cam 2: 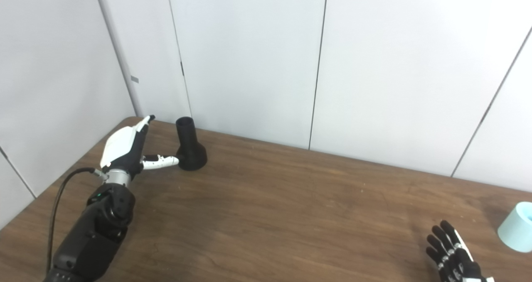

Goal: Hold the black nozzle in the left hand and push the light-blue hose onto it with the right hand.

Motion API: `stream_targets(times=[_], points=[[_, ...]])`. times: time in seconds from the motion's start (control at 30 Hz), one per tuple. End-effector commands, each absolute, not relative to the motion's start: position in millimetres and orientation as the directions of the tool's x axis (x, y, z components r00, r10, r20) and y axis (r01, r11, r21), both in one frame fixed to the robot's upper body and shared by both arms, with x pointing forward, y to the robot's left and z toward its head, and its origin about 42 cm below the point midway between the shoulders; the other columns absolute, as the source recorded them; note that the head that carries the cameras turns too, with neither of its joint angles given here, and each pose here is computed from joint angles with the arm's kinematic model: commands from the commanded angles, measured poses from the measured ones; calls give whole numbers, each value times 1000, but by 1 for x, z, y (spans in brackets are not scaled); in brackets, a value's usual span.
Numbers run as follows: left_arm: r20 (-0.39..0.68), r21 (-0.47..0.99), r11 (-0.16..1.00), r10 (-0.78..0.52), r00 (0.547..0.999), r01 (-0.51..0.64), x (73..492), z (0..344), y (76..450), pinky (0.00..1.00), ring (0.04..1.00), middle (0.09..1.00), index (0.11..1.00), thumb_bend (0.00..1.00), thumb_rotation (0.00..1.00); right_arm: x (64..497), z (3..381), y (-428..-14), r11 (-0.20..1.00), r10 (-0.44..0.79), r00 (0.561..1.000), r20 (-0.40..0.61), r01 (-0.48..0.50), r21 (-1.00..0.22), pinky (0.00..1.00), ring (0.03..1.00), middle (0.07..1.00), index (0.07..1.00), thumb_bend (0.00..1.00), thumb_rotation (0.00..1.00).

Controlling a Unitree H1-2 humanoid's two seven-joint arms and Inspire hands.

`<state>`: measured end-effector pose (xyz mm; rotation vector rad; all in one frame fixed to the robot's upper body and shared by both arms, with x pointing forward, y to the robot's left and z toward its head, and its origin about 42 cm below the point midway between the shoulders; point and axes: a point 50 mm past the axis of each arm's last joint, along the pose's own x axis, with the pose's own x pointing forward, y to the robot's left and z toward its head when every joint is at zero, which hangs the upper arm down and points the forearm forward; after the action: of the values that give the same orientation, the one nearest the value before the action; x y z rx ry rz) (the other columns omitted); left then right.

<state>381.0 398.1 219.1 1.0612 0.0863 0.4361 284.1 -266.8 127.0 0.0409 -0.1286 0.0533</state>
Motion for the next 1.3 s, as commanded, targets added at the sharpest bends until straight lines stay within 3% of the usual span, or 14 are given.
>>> stream_targets(times=[0.0,0.1,0.3,0.6,0.77,1.27], points=[[172,830,438,387,906,-344,395,246,403,1000,970,960,942,948,543,282,124,-268,997,61,989,138,-66,34,896,917,918,933,619,1000],[123,792,513,396,910,-331,397,245,403,1000,984,976,937,950,619,283,126,-268,997,61,988,142,-66,31,890,916,913,933,619,1000],[57,757,580,401,914,-302,406,243,395,1000,997,977,936,960,633,285,127,-270,998,56,988,147,-60,24,873,908,897,919,626,1000],[15,801,555,357,934,-225,422,226,375,1000,1000,977,933,956,619,286,128,-262,998,66,986,150,-67,2,893,929,899,910,615,1000],[-18,835,521,351,936,-179,435,225,372,1000,1000,977,937,952,598,286,129,-265,997,72,986,152,-71,-9,889,924,898,903,538,1000],[29,866,447,406,913,-226,450,223,380,1000,1000,977,944,993,483,283,130,-269,997,73,986,151,-69,-32,880,919,899,905,560,1000]])
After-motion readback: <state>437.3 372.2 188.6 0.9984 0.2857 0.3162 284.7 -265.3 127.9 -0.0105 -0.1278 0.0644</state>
